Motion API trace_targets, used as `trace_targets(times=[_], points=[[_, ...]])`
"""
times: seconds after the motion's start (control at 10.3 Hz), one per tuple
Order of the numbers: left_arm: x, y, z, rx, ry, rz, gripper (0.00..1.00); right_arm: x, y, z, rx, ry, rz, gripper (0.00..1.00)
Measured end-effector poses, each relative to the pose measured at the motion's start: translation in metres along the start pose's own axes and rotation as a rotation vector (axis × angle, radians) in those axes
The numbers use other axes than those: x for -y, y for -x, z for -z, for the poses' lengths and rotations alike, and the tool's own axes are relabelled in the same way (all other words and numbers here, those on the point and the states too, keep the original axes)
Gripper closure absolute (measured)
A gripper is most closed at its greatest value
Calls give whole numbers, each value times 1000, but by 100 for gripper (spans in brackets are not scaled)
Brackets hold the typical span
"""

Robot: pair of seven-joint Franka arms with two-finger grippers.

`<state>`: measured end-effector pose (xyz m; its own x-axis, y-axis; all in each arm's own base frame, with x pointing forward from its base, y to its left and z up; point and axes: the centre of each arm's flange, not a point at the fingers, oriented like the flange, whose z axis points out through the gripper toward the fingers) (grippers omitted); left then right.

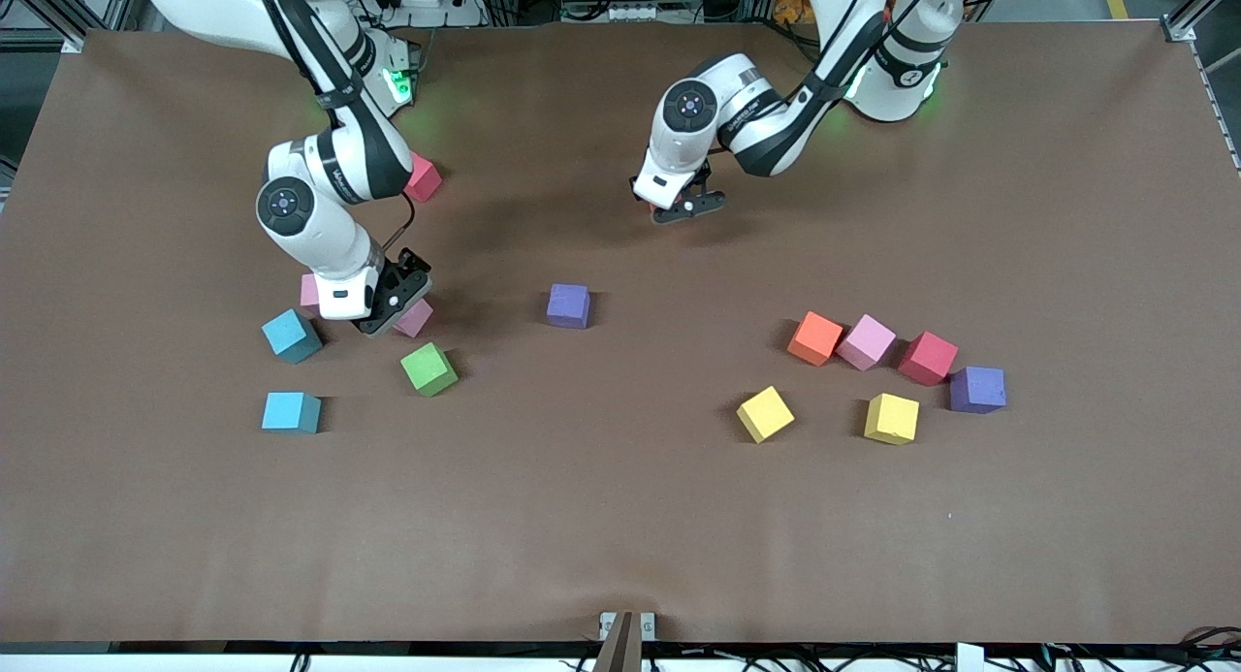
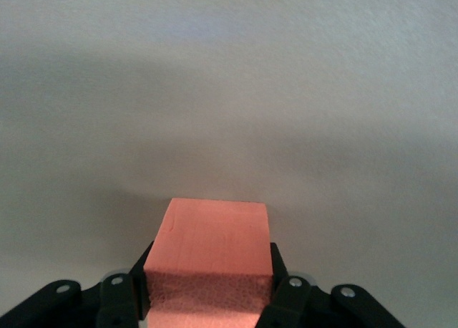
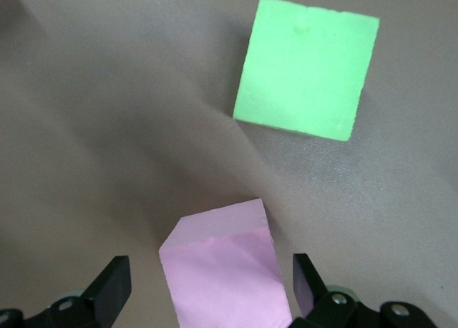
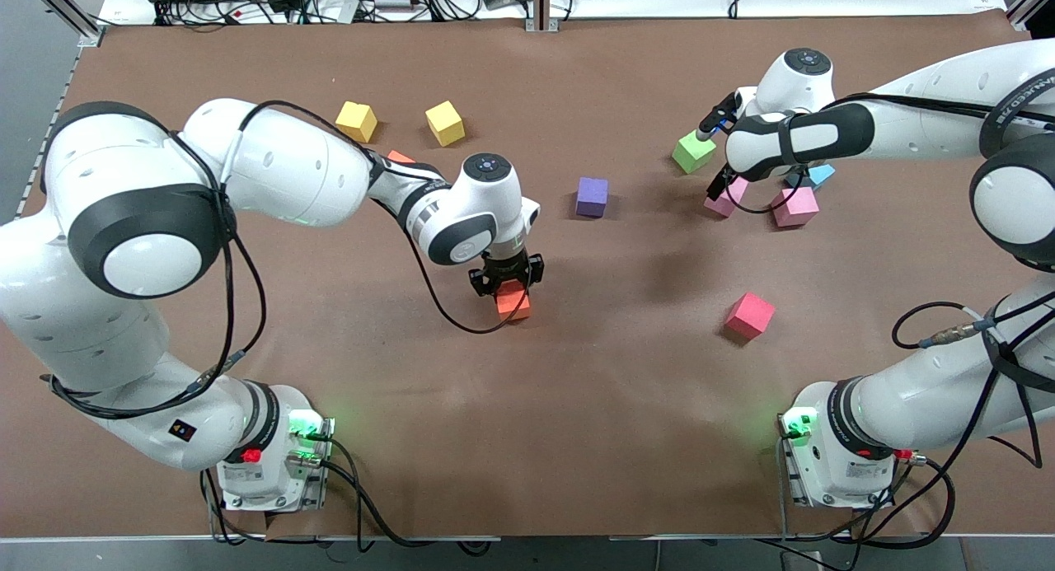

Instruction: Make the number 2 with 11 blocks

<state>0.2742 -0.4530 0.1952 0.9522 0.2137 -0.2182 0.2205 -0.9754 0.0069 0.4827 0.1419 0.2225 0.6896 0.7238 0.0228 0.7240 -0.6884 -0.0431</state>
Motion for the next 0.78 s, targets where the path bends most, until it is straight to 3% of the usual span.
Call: trace_targets(times=[0.58, 0.78], points=[[-34, 7, -1, -26, 14, -101, 43, -3, 9, -26, 28, -18, -15, 1], [-42, 6, 0, -41, 10, -106, 43, -11, 14, -31, 32, -20, -35, 33]])
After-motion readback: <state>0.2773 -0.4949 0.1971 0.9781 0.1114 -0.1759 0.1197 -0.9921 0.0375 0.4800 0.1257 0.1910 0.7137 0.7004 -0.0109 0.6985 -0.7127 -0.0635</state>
